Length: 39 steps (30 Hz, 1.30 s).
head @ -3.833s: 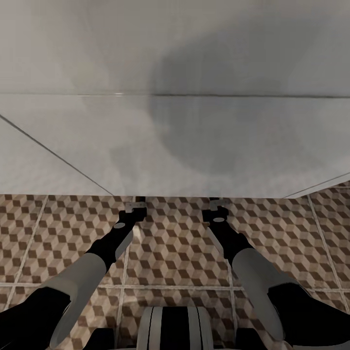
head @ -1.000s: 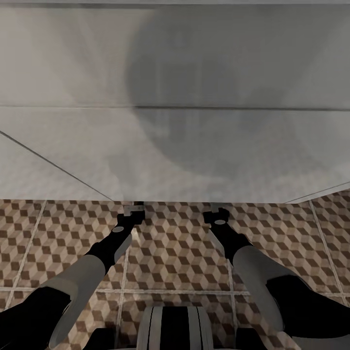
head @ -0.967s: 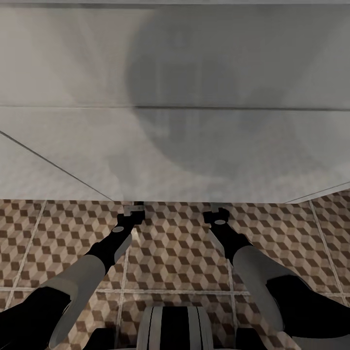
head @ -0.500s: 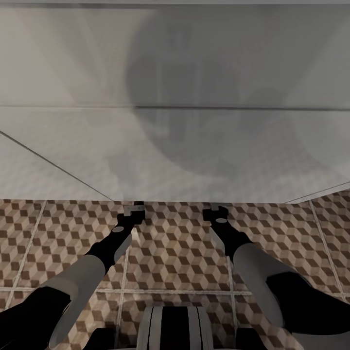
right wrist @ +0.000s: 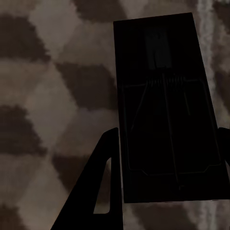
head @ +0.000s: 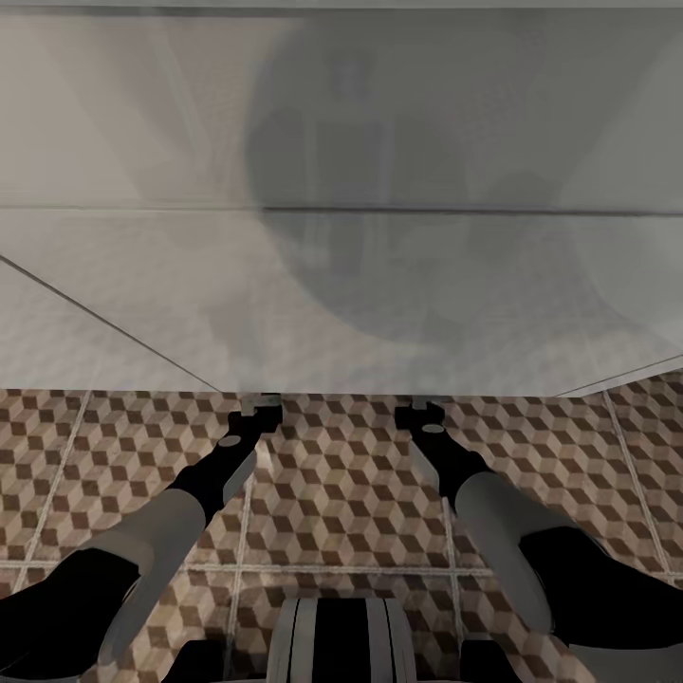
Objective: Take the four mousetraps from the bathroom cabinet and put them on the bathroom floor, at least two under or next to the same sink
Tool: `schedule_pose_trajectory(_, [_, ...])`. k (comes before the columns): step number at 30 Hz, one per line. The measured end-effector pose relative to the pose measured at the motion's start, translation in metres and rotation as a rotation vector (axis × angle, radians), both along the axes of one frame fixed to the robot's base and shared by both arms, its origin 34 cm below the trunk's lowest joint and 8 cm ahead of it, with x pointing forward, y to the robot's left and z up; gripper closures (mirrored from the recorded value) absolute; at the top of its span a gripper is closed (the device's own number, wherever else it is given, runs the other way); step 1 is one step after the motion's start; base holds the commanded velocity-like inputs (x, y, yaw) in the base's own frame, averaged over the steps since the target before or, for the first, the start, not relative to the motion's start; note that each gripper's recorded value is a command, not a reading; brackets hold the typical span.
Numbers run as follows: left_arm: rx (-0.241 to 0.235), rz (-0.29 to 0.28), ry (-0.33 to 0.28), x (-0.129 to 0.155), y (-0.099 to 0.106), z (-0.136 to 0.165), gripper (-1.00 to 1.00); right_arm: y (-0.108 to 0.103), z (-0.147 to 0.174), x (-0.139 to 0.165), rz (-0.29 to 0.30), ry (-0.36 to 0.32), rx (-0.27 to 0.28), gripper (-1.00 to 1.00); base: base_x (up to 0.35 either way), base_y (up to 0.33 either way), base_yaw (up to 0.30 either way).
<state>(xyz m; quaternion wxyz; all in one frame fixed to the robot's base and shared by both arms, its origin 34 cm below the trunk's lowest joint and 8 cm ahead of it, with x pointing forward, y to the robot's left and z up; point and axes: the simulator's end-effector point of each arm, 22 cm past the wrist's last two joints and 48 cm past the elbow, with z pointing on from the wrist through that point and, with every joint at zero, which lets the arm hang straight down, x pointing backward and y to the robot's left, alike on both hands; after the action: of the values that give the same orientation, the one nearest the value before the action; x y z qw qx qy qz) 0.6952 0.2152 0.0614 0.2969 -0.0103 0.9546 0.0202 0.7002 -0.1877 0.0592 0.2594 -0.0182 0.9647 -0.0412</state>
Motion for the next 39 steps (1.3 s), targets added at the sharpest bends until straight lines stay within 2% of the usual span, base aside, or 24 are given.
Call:
schedule_pose_trajectory(5, [0.000, 0.000, 0.000, 0.001, 0.000, 0.000, 1.00, 0.000, 0.002, 0.008, -0.016, 0.007, 0.015, 1.00, 0.000, 0.000, 0.000])
schedule_pose_trajectory(10, [0.000, 0.000, 0.000, 0.001, 0.000, 0.000, 1.00, 0.004, 0.001, 0.012, -0.045, 0.025, 0.061, 1.00, 0.000, 0.000, 0.000])
schedule_pose_trajectory(13, [0.001, 0.000, 0.001, 0.000, 0.000, 0.000, 1.00, 0.005, 0.001, 0.012, -0.049, 0.028, 0.070, 1.00, 0.000, 0.000, 0.000])
schedule_pose_trajectory(39, [0.000, 0.001, 0.000, -0.001, 0.000, -0.001, 1.00, 0.010, -0.002, 0.007, -0.051, 0.053, 0.080, 1.00, 0.000, 0.000, 0.000])
